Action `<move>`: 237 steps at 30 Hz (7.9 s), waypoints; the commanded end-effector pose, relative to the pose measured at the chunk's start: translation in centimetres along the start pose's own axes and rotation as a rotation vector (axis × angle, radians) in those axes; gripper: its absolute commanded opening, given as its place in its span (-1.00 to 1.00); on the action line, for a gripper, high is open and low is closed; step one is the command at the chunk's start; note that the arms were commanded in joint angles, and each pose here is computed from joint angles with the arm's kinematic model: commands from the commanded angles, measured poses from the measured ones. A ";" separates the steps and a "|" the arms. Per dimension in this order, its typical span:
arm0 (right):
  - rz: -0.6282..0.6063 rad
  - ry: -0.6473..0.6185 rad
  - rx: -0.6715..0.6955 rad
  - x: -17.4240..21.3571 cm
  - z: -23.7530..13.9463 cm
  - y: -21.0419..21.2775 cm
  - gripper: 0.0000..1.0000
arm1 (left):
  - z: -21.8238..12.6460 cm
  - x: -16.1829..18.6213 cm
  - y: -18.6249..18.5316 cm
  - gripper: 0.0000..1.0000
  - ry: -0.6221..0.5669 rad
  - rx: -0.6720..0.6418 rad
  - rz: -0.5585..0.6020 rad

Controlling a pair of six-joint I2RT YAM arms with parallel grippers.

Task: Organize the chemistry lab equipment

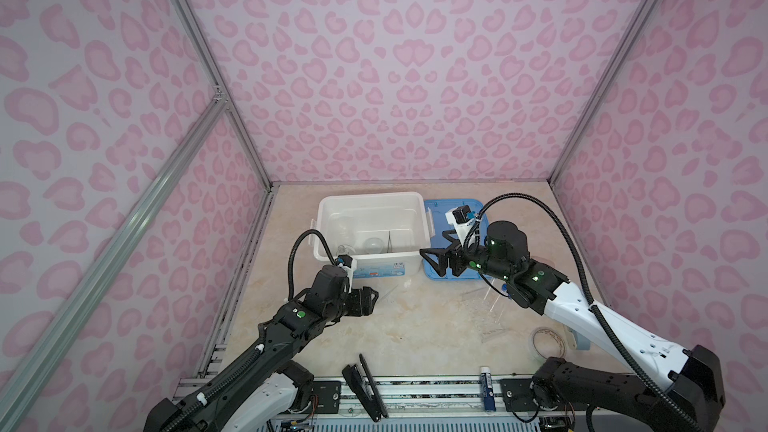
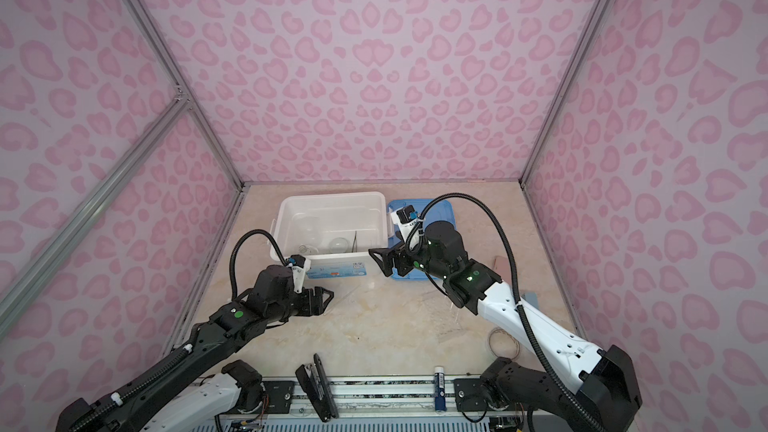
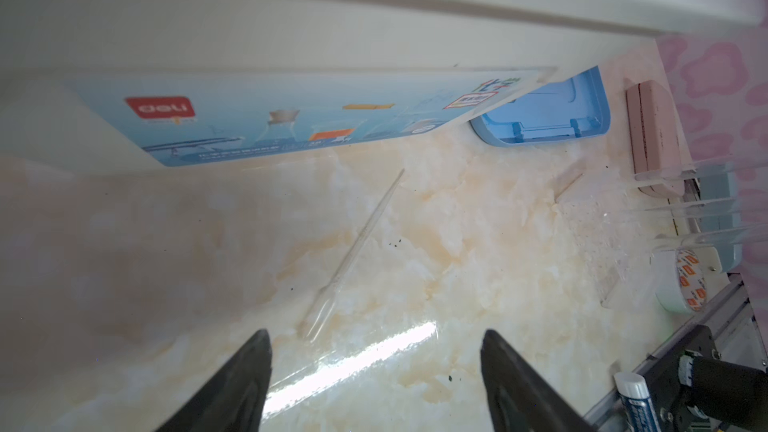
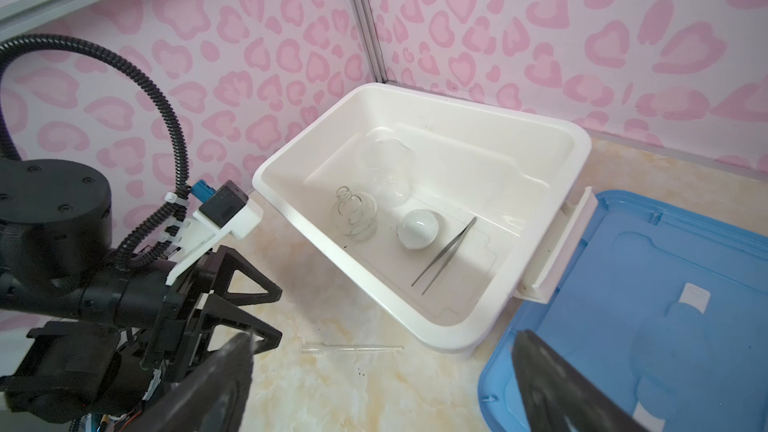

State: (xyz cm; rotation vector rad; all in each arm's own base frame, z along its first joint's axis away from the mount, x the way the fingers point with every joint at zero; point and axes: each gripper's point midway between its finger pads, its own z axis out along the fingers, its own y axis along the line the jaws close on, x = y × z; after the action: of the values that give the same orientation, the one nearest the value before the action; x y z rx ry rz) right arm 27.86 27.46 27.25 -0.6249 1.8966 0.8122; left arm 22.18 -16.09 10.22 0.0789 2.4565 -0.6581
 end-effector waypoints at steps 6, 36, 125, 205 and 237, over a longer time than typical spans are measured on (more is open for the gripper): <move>-0.023 -0.039 0.010 -1.2 0.2 0.2 0.95 | 3.0 1.2 0.5 0.47 0.009 0.012 -0.036; -0.026 -0.015 0.035 -0.7 0.7 -0.2 0.94 | 6.7 7.0 1.3 -0.25 0.249 -0.224 0.163; 0.044 -0.068 0.128 -6.2 -1.8 -0.9 0.95 | 0.6 -16.8 -14.6 -0.94 -0.063 0.018 -0.022; 0.003 0.114 0.150 -1.1 2.6 -4.1 0.92 | 15.6 -14.4 -6.3 0.35 0.152 -0.169 -0.123; 0.232 0.213 0.671 2.4 -6.0 -20.2 0.90 | -2.6 -18.0 -15.6 0.96 -0.126 0.291 -0.041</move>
State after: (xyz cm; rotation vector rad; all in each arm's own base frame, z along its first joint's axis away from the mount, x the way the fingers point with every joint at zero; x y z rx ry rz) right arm 37.82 11.57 23.19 -0.1237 2.2214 0.3056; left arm 33.24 -25.71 27.38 0.0555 2.3050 -0.8834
